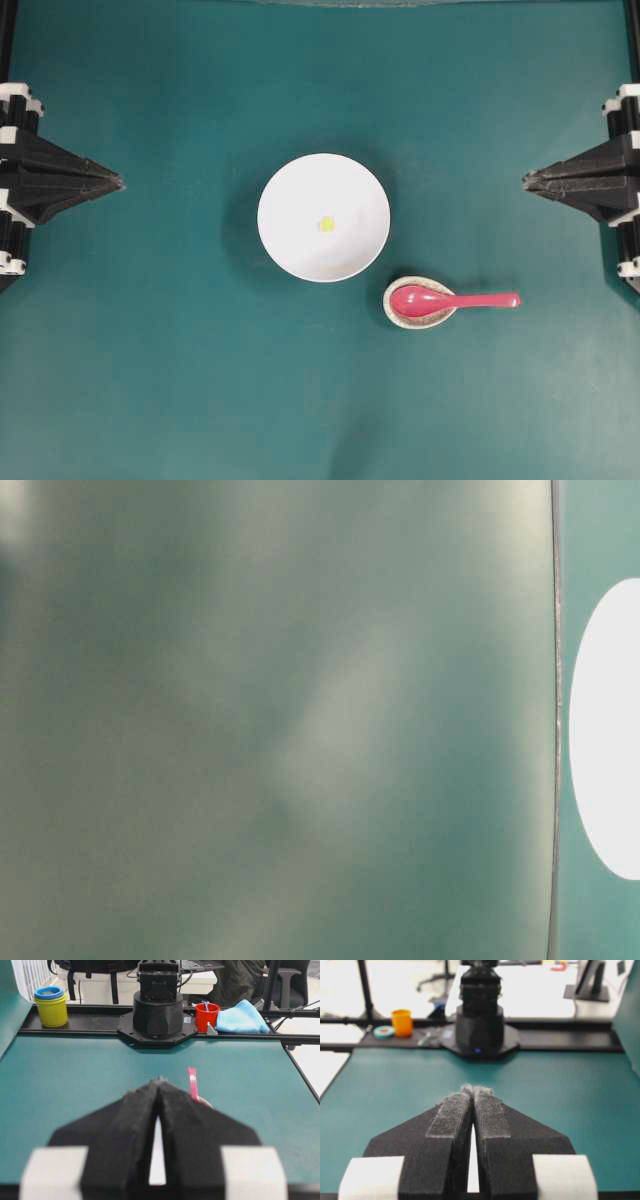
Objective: Scoop the yellow hexagonal prism block from the bowl with a spoon using the right arm.
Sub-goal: 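Move the right gripper toward the red spoon handle in the spoon rest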
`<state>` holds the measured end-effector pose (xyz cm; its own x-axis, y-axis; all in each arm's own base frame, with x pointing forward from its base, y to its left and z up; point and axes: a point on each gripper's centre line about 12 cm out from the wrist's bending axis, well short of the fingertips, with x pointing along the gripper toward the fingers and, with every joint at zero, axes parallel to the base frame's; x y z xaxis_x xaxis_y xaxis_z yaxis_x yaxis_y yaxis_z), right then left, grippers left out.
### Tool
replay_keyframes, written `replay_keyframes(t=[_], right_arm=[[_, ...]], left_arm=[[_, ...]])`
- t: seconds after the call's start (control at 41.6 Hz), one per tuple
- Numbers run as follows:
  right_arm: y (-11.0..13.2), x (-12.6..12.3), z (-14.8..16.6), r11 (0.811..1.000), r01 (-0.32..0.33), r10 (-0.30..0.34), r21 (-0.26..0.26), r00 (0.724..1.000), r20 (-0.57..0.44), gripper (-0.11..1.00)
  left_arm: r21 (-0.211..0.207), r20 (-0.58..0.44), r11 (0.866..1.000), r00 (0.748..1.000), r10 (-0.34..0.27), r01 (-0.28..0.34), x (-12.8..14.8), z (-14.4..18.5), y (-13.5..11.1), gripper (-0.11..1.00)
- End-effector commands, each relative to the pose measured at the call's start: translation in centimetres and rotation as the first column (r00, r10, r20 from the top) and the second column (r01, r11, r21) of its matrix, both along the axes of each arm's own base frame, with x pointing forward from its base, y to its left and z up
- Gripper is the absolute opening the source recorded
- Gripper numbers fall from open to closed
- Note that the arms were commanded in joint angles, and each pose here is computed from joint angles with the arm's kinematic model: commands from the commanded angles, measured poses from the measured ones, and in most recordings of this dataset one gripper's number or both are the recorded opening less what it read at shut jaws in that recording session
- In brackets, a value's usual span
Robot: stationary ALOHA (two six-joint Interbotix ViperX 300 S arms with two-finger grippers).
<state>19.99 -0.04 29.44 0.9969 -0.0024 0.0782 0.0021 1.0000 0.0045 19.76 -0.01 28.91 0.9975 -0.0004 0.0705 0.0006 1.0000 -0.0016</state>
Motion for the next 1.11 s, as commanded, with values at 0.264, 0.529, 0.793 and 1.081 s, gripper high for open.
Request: replay_keyframes(t=[0.264, 0.529, 0.793, 1.081], right_arm=[[-0.1, 0.3, 0.9, 1.0, 0.005, -0.005, -0.005, 1.0, 0.017, 0.18], [-0.1, 0.4, 0.7, 1.0, 0.006, -0.006, -0.006, 1.0, 0.006, 0.6], [-0.1, 0.5, 0.3, 1.0, 0.006, -0.005, 0.005, 1.0, -0.015, 0.61], [-0.2, 1.4, -1.3, 1.0, 0.01, -0.009, 0.019, 0.997, -0.071, 0.61]], left_arm=[[0.006, 0.017, 1.0, 1.0, -0.003, 0.003, 0.4, 1.1, -0.1, 0.03], [0.003, 0.011, 1.0, 1.0, -0.003, 0.003, 0.5, 1.0, 0.0, 0.04], [0.003, 0.012, 1.0, 1.0, -0.003, 0.003, 0.5, 1.0, 0.0, 0.04], [0.004, 0.018, 1.0, 1.0, -0.003, 0.003, 0.4, 1.2, -0.1, 0.04]])
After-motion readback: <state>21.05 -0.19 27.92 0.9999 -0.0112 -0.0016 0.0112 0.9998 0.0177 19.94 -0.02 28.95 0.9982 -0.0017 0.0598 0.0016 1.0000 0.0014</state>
